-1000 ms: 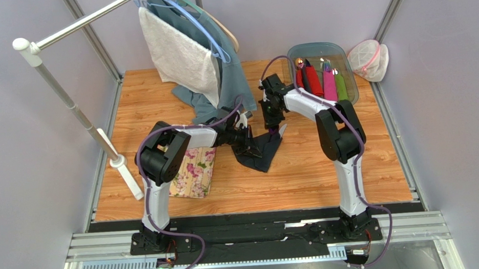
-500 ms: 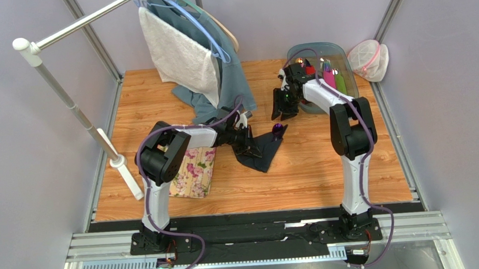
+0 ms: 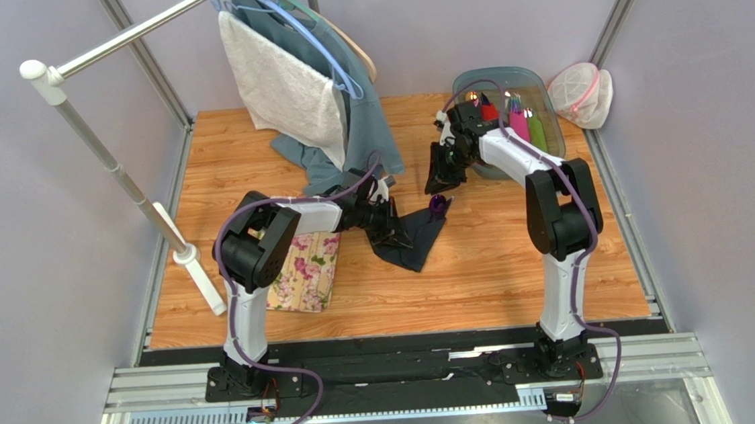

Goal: Place the utensils on the paper napkin and roll it up

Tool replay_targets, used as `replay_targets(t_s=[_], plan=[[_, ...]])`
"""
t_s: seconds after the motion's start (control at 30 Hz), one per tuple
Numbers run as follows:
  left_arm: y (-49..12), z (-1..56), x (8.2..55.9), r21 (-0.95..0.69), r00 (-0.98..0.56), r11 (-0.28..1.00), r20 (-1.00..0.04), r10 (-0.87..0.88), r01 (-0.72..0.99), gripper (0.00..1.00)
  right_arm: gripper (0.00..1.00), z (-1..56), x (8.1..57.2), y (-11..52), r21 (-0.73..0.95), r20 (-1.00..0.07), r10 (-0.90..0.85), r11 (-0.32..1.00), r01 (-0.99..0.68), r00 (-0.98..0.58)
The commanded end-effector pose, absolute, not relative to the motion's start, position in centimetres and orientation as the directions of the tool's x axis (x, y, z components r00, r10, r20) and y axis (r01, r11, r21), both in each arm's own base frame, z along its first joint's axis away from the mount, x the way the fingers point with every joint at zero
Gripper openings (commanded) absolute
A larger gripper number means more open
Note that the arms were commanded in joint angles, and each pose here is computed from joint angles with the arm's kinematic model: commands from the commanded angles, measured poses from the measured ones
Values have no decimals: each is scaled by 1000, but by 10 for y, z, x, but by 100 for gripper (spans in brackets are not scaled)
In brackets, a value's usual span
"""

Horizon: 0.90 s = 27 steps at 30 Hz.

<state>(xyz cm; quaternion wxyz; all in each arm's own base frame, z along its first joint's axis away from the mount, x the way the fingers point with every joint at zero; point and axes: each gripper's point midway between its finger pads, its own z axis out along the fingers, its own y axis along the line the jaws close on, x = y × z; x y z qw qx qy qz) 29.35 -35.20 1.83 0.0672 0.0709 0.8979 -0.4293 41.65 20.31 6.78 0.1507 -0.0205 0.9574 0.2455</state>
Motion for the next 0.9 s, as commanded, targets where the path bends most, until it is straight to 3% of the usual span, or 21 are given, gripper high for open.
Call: replay_targets(t_s=[0.0,0.23,0.87], plan=[[-325,-26,291,-659,-993,749,-114,0,75,0,18,99,386,230,532,-312,29,833,-150,-950],[-325,-28,290,-657,-995,751,-99,-10,57,0,10,74,348,235,473,-284,-12,868,-151,-959],[-323,-27,288,-655,-994,752,-111,-6,69,0,6,18,351,243,416,-251,-29,900,-135,-967]])
